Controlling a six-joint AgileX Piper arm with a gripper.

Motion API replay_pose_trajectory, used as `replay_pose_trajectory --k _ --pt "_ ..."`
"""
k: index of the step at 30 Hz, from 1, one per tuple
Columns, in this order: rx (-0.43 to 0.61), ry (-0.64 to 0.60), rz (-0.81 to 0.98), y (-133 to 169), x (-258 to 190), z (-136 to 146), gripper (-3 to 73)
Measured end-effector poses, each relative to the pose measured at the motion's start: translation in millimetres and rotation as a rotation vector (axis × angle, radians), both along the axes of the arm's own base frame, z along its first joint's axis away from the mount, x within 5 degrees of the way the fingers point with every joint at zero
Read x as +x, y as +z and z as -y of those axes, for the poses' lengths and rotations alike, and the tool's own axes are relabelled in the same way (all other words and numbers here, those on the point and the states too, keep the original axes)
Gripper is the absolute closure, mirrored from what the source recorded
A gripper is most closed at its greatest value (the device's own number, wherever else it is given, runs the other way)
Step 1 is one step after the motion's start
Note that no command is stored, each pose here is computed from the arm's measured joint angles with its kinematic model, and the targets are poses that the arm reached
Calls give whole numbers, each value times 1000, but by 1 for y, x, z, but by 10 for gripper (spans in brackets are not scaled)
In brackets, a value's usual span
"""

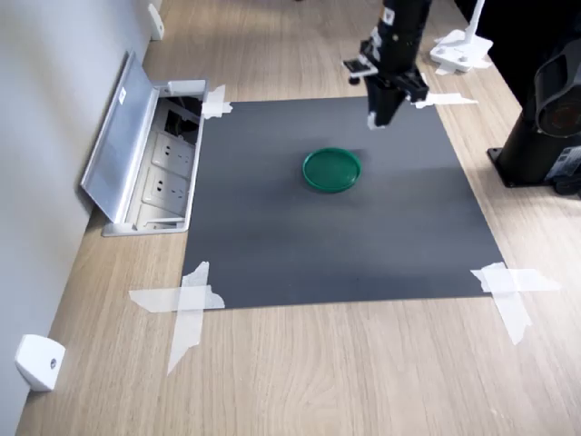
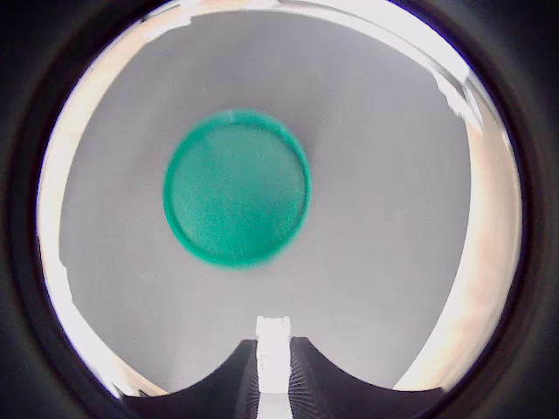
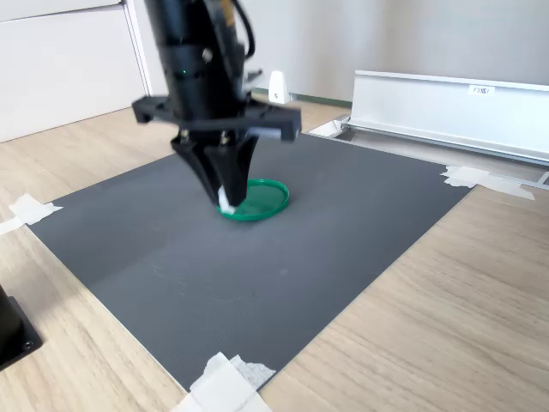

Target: Grasp a white terminal and put it on the green lid.

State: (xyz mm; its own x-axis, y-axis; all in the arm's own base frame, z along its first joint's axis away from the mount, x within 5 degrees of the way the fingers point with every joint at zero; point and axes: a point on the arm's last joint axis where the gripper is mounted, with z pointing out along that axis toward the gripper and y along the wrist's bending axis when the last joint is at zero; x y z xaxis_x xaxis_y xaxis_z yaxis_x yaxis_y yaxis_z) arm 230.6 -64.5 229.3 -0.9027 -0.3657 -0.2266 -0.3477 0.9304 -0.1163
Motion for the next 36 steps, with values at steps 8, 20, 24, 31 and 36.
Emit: replay_pose_trajectory --k 8,20,24,31,36 --pt "36 43 -7 3 41 -29 605" --pt "47 48 -111 -40 62 -33 605" --pt "42 59 -98 -40 63 -33 603" --pt "41 82 -94 -40 64 -33 453" --pt "50 75 -80 -39 65 -34 241"
